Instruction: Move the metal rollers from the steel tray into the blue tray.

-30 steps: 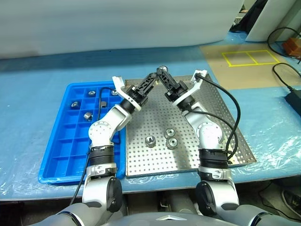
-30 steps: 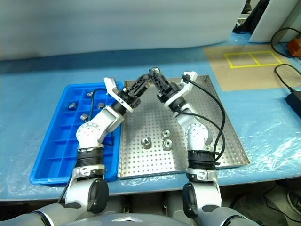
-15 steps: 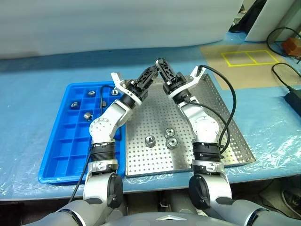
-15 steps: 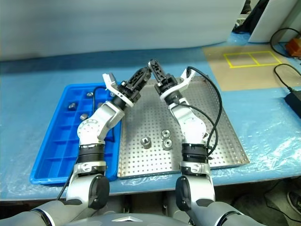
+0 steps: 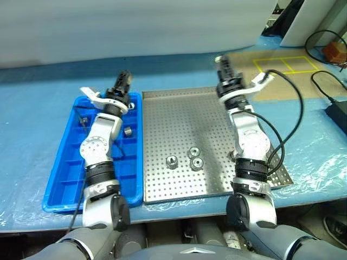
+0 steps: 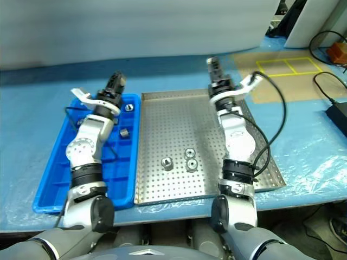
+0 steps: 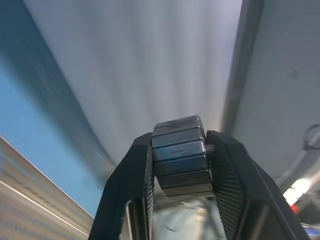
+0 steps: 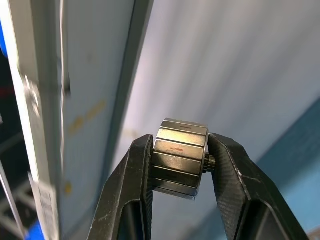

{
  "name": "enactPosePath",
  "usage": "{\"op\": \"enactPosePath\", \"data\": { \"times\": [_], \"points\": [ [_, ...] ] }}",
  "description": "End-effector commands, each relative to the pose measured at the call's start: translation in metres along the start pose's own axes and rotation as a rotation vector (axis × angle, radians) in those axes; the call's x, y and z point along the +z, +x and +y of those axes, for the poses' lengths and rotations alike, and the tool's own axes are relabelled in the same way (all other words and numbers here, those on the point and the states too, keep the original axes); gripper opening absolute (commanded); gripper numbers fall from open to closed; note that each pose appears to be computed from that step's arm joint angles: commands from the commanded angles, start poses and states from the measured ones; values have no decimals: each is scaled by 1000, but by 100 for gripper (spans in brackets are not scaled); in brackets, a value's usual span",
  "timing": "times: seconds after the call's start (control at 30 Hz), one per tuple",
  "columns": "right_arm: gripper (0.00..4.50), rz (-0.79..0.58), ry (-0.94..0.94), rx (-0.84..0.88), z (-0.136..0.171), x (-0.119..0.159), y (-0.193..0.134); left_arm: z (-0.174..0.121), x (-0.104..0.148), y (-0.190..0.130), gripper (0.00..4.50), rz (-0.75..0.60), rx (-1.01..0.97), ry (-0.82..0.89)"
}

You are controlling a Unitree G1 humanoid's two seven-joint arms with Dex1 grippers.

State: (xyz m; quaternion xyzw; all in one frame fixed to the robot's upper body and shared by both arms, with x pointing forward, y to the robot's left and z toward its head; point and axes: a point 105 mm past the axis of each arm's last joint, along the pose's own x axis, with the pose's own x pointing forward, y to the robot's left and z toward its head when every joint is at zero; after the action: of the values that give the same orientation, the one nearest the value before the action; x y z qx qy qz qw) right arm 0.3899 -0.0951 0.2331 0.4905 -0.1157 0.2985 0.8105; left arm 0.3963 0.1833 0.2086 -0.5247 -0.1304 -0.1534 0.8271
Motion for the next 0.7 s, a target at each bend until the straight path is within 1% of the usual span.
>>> {"op": "enactPosePath", "data": {
  "times": [0.03,0.13,0.2,0.33,0.37,0.43,0.5,0.6,0.7],
  "points": [
    [131,111,-174,112,23,-18,5,-26,25,-5,125,-66,-59,478],
    [131,193,-229,159,23,-34,3,-36,36,-19,125,-70,-84,606],
    [131,270,-242,237,31,-48,0,-39,39,-29,125,-51,-93,655],
    [131,447,-329,375,40,-78,-10,-20,44,-59,125,19,-7,793],
    [131,470,-342,392,41,-82,-12,-17,44,-63,125,31,7,806],
    [131,542,-395,440,41,-93,-17,-3,55,-80,125,32,90,827],
    [131,598,-425,476,41,-101,-21,8,62,-96,125,64,159,897],
    [131,660,-456,510,36,-111,-28,18,62,-110,125,129,222,964],
    [131,715,-495,537,32,-123,-35,29,53,-122,125,216,271,1011]
  ]
}}
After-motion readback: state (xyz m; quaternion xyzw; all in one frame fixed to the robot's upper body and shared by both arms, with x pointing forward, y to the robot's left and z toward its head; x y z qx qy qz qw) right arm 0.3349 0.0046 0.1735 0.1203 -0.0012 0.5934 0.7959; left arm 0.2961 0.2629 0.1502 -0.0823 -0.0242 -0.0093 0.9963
